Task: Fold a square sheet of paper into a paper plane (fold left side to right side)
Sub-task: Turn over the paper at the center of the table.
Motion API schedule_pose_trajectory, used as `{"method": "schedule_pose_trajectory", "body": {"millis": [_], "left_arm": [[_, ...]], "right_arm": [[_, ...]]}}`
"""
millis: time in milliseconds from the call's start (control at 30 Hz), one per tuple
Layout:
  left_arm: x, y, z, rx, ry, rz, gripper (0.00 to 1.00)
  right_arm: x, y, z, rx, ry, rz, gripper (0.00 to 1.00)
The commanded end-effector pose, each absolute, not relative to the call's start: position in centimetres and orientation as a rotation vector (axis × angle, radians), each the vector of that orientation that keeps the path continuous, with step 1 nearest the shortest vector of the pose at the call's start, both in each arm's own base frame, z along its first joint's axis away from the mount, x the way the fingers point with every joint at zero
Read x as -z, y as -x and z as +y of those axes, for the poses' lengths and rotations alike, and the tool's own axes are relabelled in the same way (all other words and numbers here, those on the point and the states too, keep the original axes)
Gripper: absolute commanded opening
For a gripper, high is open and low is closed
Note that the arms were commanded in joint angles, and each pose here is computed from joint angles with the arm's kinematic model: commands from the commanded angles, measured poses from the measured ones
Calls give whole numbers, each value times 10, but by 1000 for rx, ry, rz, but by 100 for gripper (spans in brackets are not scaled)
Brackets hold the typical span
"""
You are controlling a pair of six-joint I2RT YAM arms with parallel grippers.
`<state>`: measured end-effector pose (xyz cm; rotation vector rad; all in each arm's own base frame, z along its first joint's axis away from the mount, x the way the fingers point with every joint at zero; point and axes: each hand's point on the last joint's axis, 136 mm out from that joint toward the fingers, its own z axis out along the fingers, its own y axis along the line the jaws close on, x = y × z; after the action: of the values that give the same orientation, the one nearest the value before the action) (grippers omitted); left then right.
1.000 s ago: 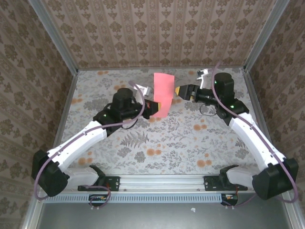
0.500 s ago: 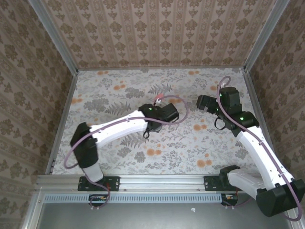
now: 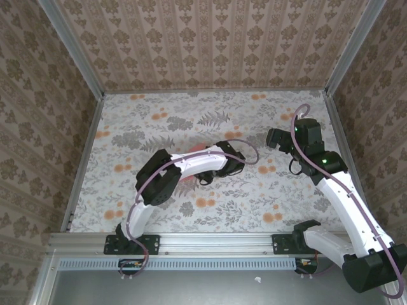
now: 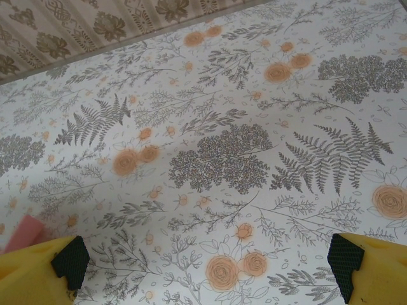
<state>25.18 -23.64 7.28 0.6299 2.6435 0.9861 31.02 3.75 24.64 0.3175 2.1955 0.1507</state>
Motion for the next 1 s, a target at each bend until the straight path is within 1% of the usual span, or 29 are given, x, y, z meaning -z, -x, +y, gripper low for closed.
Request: {"method": "schedule_pose_trajectory", "body": {"millis": [0,167,267,333,400,467,633,700,767,833,867,967], "left_arm": [[-61,-247,-259,-768,-613,2792,5],[-43,-246,-284,-522,-630,2916,17],[-40,-247,-306,-311,-634,2967,28],[-41,-250,-318,-177,-632,2985,37],[-43,-252,-329,-56,-629,2996,45],[-50,-255,-339,62,-616,2991,52],[-88,-267,-360,409,-576,2893,64],[-102,-271,-359,519,-547,2846,68],[-117,-275,-350,604,-496,2799,69],[-129,-281,-334,676,-425,2751,69],[-132,-282,-326,706,-397,2732,69],[-143,-290,-298,820,-277,2650,70]], "right_arm": [[-240,-306,32,-113,-313,2215,100],[-236,-307,35,-130,-304,2230,100],[-231,-309,39,-144,-293,2251,100],[-227,-311,42,-159,-279,2269,100],[-223,-312,47,-179,-265,2289,100],[-217,-313,53,-208,-248,2317,100],[-197,-318,71,-305,-201,2400,100],[-190,-319,80,-358,-186,2430,100],[-181,-321,97,-459,-153,2460,95],[-174,-326,117,-576,-124,2477,86],[-171,-327,127,-620,-106,2482,82],[-158,-332,167,-779,-47,2508,67]]}}
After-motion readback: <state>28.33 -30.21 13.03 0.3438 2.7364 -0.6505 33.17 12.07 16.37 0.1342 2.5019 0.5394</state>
